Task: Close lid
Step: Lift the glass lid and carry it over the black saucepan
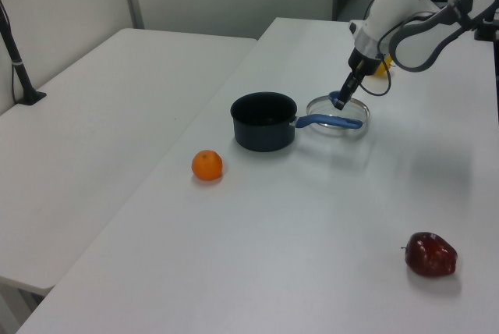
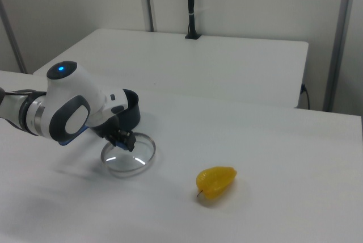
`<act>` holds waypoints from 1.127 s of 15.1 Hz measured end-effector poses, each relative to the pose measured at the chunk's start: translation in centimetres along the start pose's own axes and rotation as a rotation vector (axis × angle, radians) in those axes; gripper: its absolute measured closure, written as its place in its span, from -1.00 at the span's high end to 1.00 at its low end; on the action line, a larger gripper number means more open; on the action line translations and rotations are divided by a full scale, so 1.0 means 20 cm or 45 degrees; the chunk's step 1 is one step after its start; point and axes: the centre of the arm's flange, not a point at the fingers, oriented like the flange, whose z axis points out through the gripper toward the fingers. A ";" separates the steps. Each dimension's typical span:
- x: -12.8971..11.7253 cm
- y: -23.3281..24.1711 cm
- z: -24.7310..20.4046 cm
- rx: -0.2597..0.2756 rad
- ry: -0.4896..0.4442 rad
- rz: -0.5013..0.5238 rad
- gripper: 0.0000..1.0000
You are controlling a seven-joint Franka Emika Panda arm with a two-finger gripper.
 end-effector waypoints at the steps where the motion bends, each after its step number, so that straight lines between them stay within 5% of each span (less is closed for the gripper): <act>1: 0.03 0.00 -0.02 -0.001 0.014 0.021 0.20; 11: 0.59 0.00 -0.68 -0.017 -0.172 0.075 0.20; 17: 0.74 -0.40 -0.60 0.026 -0.139 -0.084 0.20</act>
